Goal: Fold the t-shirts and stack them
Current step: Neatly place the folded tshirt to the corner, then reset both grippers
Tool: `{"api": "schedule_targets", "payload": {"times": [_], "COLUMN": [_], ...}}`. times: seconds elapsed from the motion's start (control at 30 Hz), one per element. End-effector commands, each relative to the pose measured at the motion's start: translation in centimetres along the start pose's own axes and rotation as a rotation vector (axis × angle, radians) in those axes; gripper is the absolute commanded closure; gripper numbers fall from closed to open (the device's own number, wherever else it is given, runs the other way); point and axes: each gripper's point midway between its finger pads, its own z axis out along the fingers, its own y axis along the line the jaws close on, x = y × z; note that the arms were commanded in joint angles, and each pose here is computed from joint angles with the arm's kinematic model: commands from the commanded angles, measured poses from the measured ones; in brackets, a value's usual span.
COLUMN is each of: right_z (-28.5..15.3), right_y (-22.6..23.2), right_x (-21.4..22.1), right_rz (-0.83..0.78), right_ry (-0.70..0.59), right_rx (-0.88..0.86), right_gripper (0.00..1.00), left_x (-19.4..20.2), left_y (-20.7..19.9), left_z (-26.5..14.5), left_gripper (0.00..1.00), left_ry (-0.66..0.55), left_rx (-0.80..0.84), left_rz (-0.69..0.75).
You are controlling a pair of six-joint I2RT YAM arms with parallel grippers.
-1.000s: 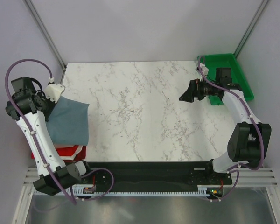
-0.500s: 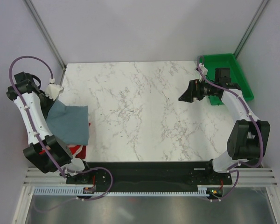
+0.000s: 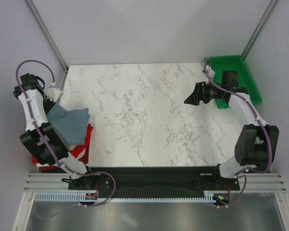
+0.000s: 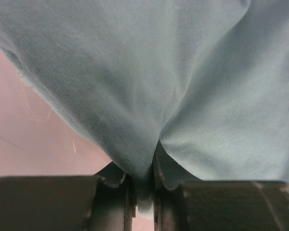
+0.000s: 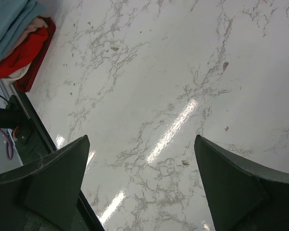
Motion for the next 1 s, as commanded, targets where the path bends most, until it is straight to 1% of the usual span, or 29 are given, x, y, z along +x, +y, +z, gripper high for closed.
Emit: {"api": "schedule_targets", "payload": {"times": [0.0,0.03,0.07,0.1,0.13,0.2,0.23,0.27,0.3,0.33,0.37,0.4,0.43,0.47,0.5,0.53,0.57,0.63,0.67,0.7,0.8,0.83,0.87,0.9,0.93,0.97], "right_z": [-0.7,-0.7,-0.7,-0.7,-0.7,-0.9,-0.9,-1.1,-1.4,-1.6,-1.8,-2.2,-2.5,-2.5,-2.7,-2.8,-2.7,-2.6,-2.5,-2.3,-1.5,-1.5,-1.3,-1.0,-0.9,-0.7], "right_y": [0.9,1.0,0.9,1.1,1.1,1.2,1.0,1.1,1.5,1.0,0.9,1.7,1.2,1.7,2.8,3.3,3.6,3.2,2.4,1.7,0.2,0.3,0.2,-0.6,-0.5,-0.5], "right_x": [-1.5,-1.3,-1.4,-1.4,-1.2,-1.7,-1.8,-2.1,-2.6,-2.9,-3.5,-4.2,-5.0,-5.5,-6.1,-6.6,-7.1,-7.5,-7.7,-7.5,-5.7,-6.0,-5.3,-4.8,-5.0,-4.3], "right_rz": [-0.059,-0.059,-0.063,-0.052,-0.044,-0.057,-0.049,-0.063,-0.086,-0.100,-0.129,-0.179,-0.221,-0.245,-0.283,-0.301,-0.304,-0.270,-0.210,-0.185,-0.163,-0.177,-0.162,-0.185,-0.199,-0.204], "right_ry": [-0.053,-0.054,-0.061,-0.066,-0.067,-0.086,-0.090,-0.102,-0.117,-0.126,-0.143,-0.161,-0.178,-0.188,-0.207,-0.222,-0.238,-0.257,-0.277,-0.273,-0.180,-0.164,-0.126,-0.090,-0.077,-0.034], "right_rx": [-0.009,-0.009,-0.008,-0.010,-0.008,-0.001,0.016,0.020,0.025,0.068,0.099,0.124,0.197,0.225,0.231,0.240,0.294,0.381,0.464,0.503,0.567,0.567,0.567,0.581,0.574,0.564], "right_gripper": [0.02,0.02,0.02,0.02,0.02,0.02,0.02,0.02,0.02,0.02,0.02,0.02,0.02,0.02,0.02,0.02,0.02,0.02,0.02,0.02,0.02,0.02,0.02,0.02,0.02,0.02], "left_x": [0.4,-0.1,-0.9,-1.9,-2.6,-5.3,-7.1,-8.1,-9.3,-10.9,-11.8,-12.9,-14.0,-14.8,-15.8,-16.5,-17.4,-18.5,-19.3,-19.9,-21.7,-22.2,-22.7,-23.5,-23.9,-24.3], "left_y": [2.8,2.8,2.9,3.4,3.5,2.7,1.7,1.0,0.0,-1.6,-2.6,-4.1,-5.5,-6.5,-7.9,-8.7,-9.6,-10.3,-10.3,-10.5,-10.5,-10.5,-10.6,-10.3,-10.4,-10.5], "left_z": [-0.6,-1.0,-1.5,-2.8,-3.4,-5.3,-7.0,-7.8,-8.6,-10.3,-11.1,-11.8,-13.0,-13.5,-14.2,-14.6,-15.4,-15.7,-15.5,-15.3,-14.7,-14.7,-14.5,-14.2,-14.1,-14.2], "left_gripper": [0.74,0.48,0.41,0.39,0.37,0.35,0.34,0.33,0.23,0.20,0.20,0.15,0.01,0.00,0.00,0.00,0.00,0.00,0.00,0.00,0.00,0.00,0.00,0.00,0.00,0.00], "left_ry": [0.019,-0.007,-0.038,-0.107,-0.141,-0.230,-0.296,-0.334,-0.385,-0.447,-0.484,-0.543,-0.602,-0.649,-0.708,-0.736,-0.780,-0.808,-0.820,-0.823,-0.825,-0.834,-0.838,-0.850,-0.854,-0.864], "left_rx": [-0.138,-0.146,-0.157,-0.202,-0.219,-0.240,-0.254,-0.253,-0.237,-0.235,-0.222,-0.174,-0.142,-0.095,-0.010,0.033,0.104,0.166,0.185,0.208,0.259,0.264,0.274,0.274,0.280,0.287], "left_rz": [-0.058,-0.068,-0.063,-0.075,-0.074,-0.046,-0.041,-0.038,-0.064,-0.039,-0.044,-0.092,-0.104,-0.130,-0.203,-0.233,-0.289,-0.325,-0.331,-0.350,-0.347,-0.339,-0.334,-0.329,-0.328,-0.327]}}
